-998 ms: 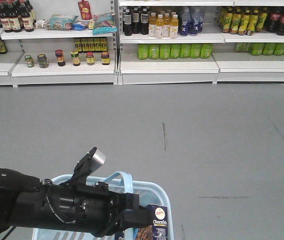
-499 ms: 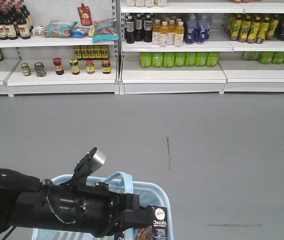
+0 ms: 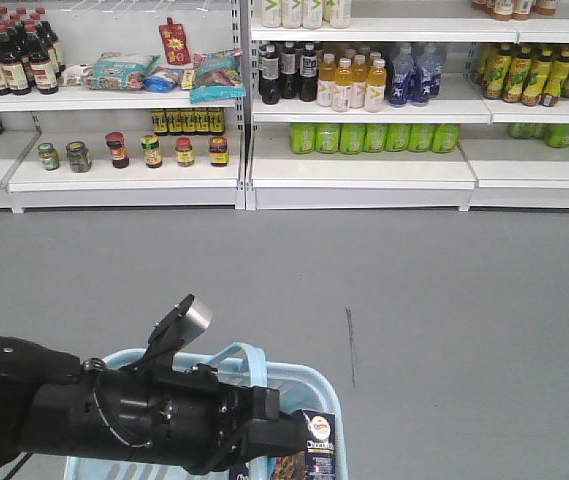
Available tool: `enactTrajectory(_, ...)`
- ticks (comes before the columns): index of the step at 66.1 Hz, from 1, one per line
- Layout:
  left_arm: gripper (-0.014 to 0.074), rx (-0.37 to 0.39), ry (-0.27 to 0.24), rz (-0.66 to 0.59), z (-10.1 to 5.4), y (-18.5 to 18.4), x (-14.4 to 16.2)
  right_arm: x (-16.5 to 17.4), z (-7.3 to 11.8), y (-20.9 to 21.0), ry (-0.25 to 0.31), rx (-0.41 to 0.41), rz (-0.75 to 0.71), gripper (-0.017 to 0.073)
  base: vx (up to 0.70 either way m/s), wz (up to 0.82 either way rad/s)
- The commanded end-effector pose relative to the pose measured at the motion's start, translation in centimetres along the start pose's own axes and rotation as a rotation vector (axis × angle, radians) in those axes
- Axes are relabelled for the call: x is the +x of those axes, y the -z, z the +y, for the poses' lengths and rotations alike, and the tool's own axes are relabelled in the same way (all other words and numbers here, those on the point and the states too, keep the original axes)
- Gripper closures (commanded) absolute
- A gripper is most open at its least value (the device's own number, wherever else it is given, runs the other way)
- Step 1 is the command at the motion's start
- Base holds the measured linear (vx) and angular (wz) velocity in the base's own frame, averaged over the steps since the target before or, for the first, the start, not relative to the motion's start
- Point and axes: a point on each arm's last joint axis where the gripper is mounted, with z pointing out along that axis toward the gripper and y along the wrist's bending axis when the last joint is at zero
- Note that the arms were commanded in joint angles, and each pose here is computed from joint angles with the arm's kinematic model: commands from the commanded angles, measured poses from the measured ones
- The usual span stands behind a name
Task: Left arm holds basket, right arm returns cookies
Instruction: 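Hold the basket with the left gripper while turning toward the drink shelves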
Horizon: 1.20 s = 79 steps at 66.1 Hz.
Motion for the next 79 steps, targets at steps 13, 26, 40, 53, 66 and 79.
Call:
enactTrajectory(13,0.0600,0.116,0.009,-0.032,-2.37,0.76,-0.44,-0.72,0.01,0.11,0.012,0.001,-0.091,0.0567,0.33,0.04)
enactTrajectory(26,0.0600,0.116,0.009,-0.032,-2.37,0.76,-0.44,-0.72,0.01,0.11,0.012,0.001,-0.091,0.0567,0.32,0.02)
enactTrajectory(40,0.0600,0.116,0.009,-0.032,-2.37,0.76,-0.44,-0.72,0.01,0.11,0.012,0.001,-0.091,0.0567,0.30,0.01)
enactTrajectory(53,0.0600,0.115,0.009,-0.032,-2.37,0.76,-0.45,-0.72,0.01,0.11,0.012,0.001,-0.091,0.0567,0.30,-0.03)
enactTrajectory(66,0.0600,0.115,0.009,-0.032,-2.37,0.76,-0.45,-0.71,0.01,0.11,0.012,0.001,-0.090,0.0567,0.29,-0.10)
enactTrajectory(79,0.0600,0.115,0.009,-0.032,-2.37,0.76,-0.45,-0.71,0.01,0.11,0.012,0.001,-0.090,0.0567,0.28,-0.19)
